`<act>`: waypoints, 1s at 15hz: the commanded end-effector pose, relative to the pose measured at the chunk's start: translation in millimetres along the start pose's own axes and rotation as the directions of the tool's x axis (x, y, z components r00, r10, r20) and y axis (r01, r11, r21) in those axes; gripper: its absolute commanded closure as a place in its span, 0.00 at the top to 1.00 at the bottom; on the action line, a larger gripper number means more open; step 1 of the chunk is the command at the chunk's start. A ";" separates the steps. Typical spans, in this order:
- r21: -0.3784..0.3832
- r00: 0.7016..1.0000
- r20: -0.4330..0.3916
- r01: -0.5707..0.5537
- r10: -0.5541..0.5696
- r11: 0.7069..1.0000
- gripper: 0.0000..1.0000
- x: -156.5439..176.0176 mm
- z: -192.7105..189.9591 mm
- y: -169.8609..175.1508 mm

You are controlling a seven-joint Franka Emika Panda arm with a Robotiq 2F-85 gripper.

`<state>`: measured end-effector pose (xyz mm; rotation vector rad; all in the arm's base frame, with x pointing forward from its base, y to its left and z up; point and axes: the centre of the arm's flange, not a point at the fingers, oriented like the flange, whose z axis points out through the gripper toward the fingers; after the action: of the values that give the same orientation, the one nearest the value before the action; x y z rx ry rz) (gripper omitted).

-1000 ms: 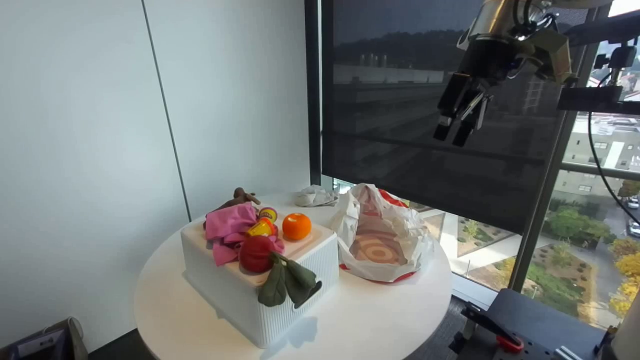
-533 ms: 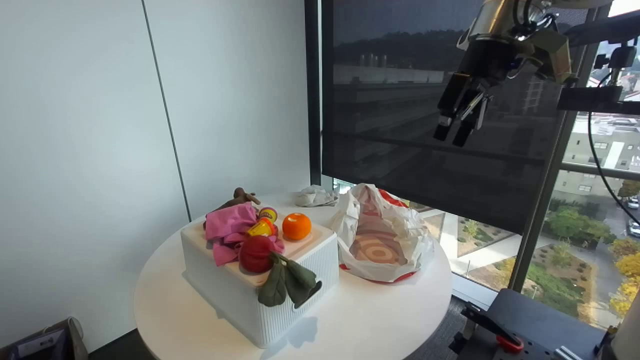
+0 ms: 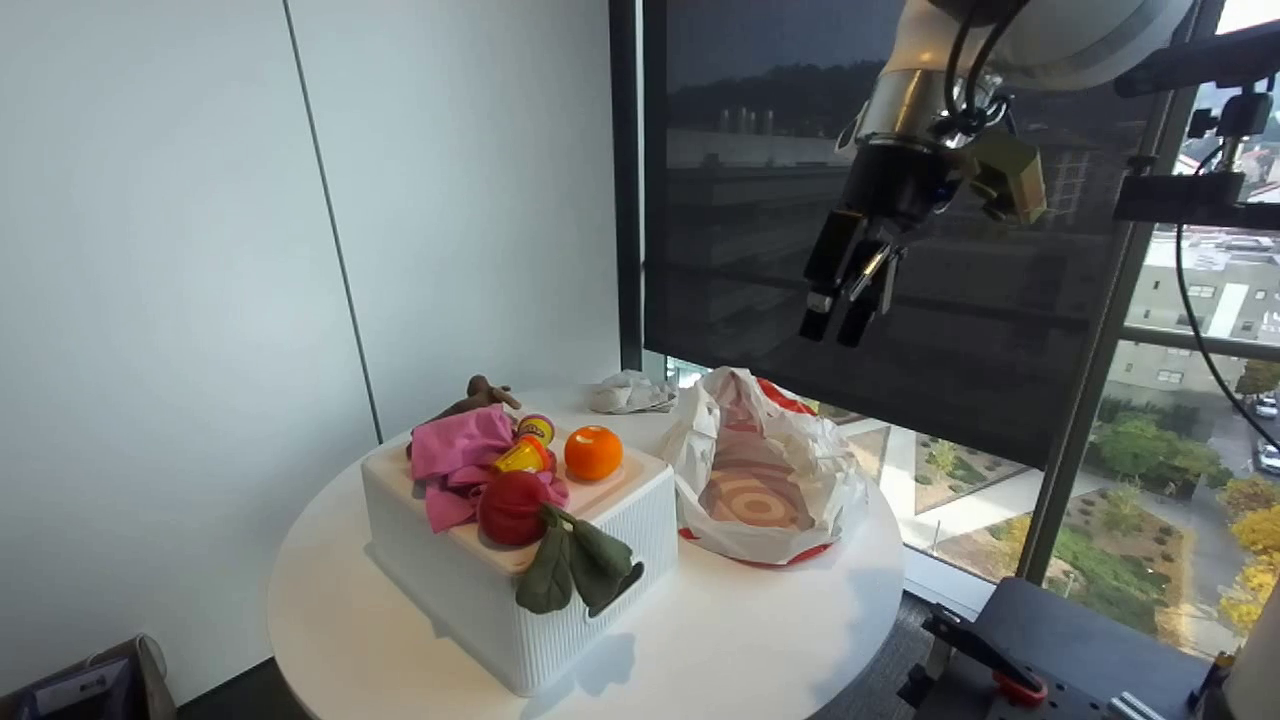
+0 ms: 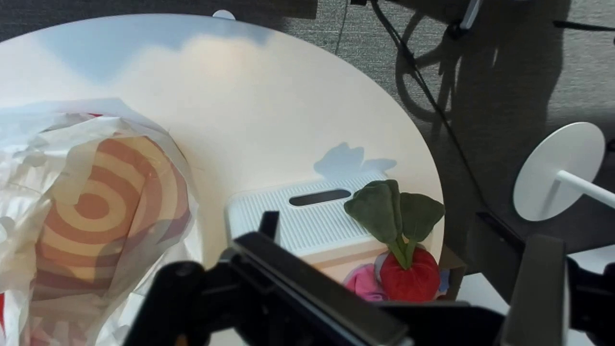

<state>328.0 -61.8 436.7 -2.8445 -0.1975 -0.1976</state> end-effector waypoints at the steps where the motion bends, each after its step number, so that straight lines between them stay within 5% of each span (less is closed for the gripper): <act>1: -0.045 0.997 -0.019 0.077 -0.078 0.996 1.00 73.8 57.2 -23.2; 7: -0.200 0.978 -0.032 0.197 -0.207 0.960 1.00 156.9 123.2 -53.5; 15: -0.244 0.968 0.042 0.251 -0.249 0.937 1.00 238.1 174.5 -32.4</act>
<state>536.0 53.4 325.3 -3.0400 -0.5665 -0.2952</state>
